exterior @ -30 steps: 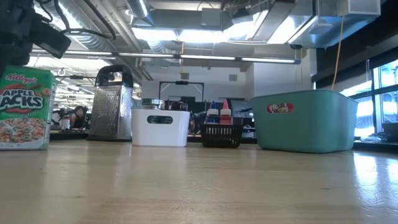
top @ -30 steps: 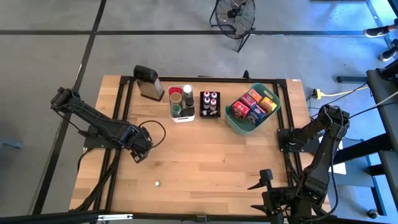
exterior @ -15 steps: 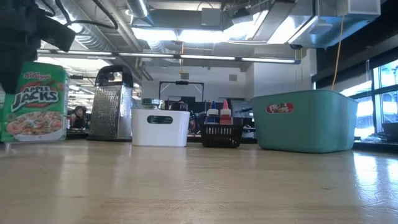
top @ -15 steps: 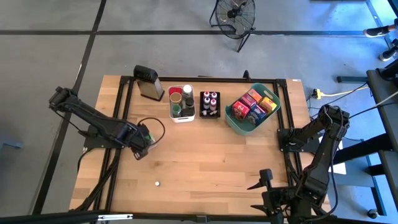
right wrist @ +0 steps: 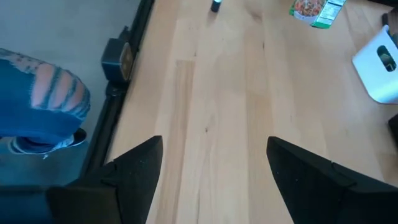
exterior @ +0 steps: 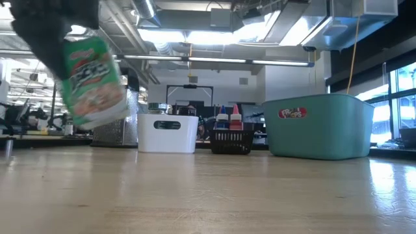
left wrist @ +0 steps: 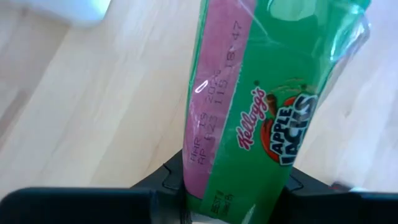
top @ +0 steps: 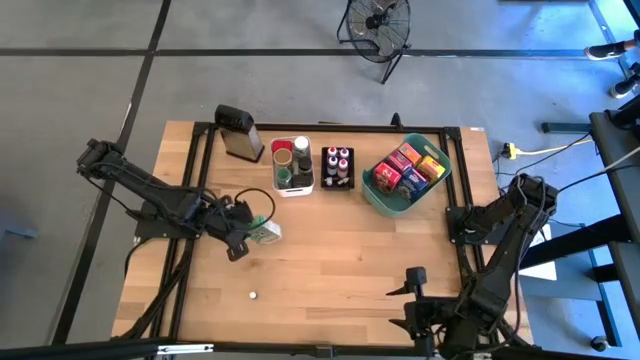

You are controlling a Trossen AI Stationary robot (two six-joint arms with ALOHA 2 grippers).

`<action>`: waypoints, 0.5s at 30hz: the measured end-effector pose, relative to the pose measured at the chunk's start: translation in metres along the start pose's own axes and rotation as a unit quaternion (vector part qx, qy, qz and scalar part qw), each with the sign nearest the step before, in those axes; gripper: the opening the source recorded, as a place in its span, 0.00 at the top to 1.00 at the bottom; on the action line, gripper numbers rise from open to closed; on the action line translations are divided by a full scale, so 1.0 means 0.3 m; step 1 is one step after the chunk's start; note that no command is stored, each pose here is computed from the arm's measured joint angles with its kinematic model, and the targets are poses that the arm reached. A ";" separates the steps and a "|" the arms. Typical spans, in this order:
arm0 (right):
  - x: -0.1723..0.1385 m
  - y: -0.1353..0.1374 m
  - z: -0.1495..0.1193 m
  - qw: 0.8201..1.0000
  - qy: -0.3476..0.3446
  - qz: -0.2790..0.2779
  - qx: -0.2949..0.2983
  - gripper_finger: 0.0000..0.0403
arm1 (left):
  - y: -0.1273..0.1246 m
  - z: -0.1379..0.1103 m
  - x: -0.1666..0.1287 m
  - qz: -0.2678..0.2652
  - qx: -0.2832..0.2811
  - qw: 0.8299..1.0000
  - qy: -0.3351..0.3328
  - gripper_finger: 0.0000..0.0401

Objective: Pick & Place Kitchen Items
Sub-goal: Put the green cereal box into the green bin

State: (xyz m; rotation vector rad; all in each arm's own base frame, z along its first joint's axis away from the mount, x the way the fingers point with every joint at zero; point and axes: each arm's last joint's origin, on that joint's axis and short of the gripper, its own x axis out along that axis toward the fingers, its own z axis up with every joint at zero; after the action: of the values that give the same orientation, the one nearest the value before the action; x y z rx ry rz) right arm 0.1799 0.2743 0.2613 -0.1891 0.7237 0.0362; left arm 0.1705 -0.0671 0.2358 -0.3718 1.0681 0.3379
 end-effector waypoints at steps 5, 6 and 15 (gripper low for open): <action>0.030 -0.008 0.015 1.000 0.009 0.008 0.016 0.28 | -0.022 0.024 -0.002 -0.025 0.034 0.998 -0.044 0.73; 0.036 -0.010 0.020 1.000 0.014 0.017 0.023 0.28 | -0.027 0.028 -0.001 -0.031 0.039 0.997 -0.052 0.73; 0.082 -0.038 0.045 0.998 0.036 0.033 0.049 0.27 | -0.099 0.087 0.019 -0.096 0.107 0.981 -0.130 0.73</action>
State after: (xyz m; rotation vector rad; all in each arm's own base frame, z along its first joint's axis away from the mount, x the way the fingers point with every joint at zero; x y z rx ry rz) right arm 0.2083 0.2650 0.2567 -0.0730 0.8014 0.0575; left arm 0.2064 -0.0812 0.2460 -0.2284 0.7959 0.0947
